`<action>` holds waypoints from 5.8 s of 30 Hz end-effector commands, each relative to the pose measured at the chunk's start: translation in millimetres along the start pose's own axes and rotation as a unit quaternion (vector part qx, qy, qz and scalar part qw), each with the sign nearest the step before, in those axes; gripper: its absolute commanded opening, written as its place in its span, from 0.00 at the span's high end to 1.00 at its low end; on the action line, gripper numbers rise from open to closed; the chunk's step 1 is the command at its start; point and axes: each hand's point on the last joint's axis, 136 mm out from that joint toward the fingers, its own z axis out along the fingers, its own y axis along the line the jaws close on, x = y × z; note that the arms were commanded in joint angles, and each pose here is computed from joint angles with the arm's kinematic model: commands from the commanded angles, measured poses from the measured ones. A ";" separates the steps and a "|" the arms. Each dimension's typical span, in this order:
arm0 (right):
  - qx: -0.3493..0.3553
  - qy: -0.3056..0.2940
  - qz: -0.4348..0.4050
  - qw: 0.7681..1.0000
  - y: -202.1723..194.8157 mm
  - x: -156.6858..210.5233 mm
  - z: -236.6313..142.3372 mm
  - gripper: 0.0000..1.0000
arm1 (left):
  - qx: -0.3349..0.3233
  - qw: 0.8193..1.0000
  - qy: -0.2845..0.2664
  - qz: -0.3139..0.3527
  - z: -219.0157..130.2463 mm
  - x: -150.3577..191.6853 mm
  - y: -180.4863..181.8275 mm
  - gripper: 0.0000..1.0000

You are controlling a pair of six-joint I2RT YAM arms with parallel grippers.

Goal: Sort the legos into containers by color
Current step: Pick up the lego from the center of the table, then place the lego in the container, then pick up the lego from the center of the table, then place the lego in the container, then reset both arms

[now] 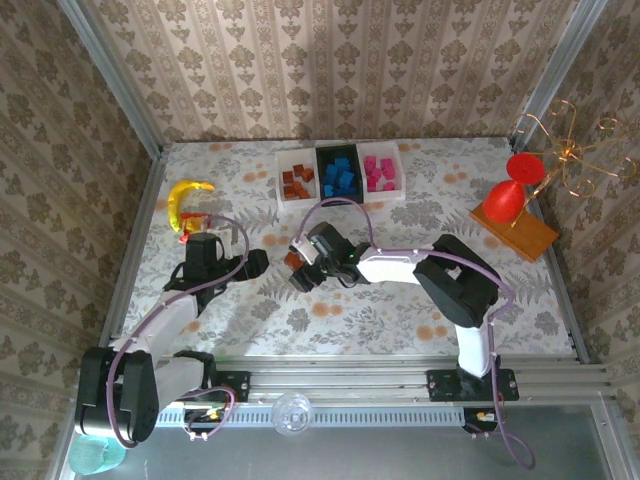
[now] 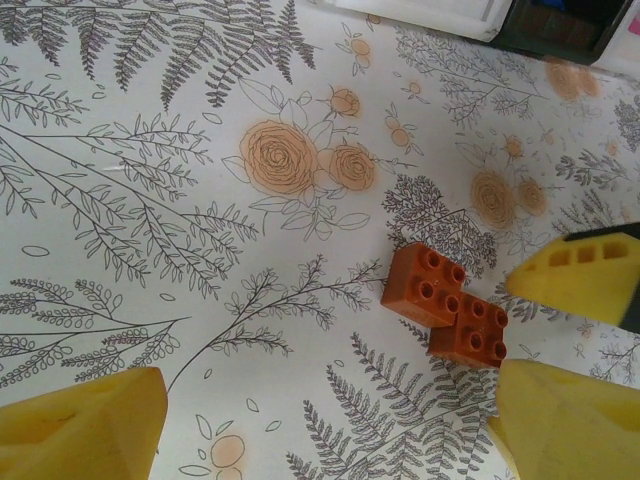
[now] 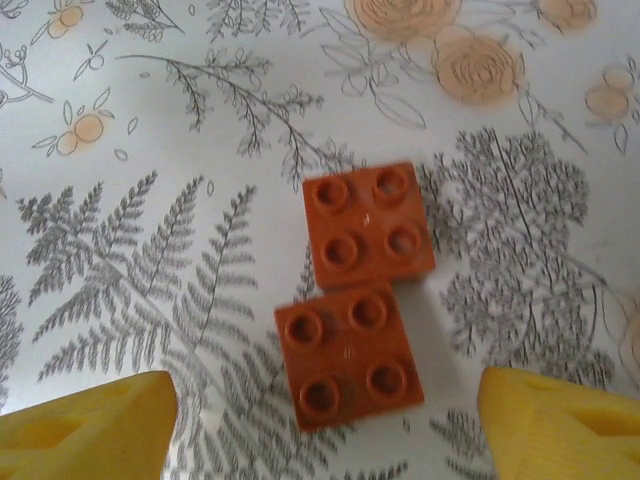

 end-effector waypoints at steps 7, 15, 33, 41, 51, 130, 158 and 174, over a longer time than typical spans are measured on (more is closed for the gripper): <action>-0.009 0.021 -0.037 0.999 1.8 4.6 15.0 0.41 | 0.015 1.000 -0.014 -0.007 -2.6 -6.9 -4.7 0.13; -0.008 0.027 -0.039 0.999 1.3 12.9 17.5 0.54 | 0.021 1.000 -0.014 -0.007 -1.5 -9.2 -7.3 0.14; 0.044 -0.166 0.123 0.978 -74.7 -90.7 -69.3 0.64 | 0.066 0.997 -0.047 0.010 -1.1 -38.3 -42.5 0.14; 0.131 -0.190 0.182 0.956 -132.9 -142.8 -40.6 0.64 | 0.081 0.995 -0.047 0.019 6.2 -45.3 -56.9 0.15; 0.246 -0.148 0.156 0.945 -197.7 -164.1 4.9 0.62 | 0.086 0.995 -0.045 0.026 3.1 -43.6 -64.5 0.15; 0.114 -0.214 0.212 0.947 -65.5 13.8 -183.8 0.03 | -0.066 0.983 -0.033 0.171 116.0 -152.9 -77.4 0.66; 0.231 -0.192 0.226 0.927 -98.2 24.8 -223.8 0.00 | -0.115 0.965 -0.016 0.234 191.0 -247.8 -78.0 0.39; 0.414 -0.179 0.182 0.874 -150.3 30.1 -288.7 0.00 | -0.095 0.961 -0.170 0.198 30.7 -195.9 -72.6 0.10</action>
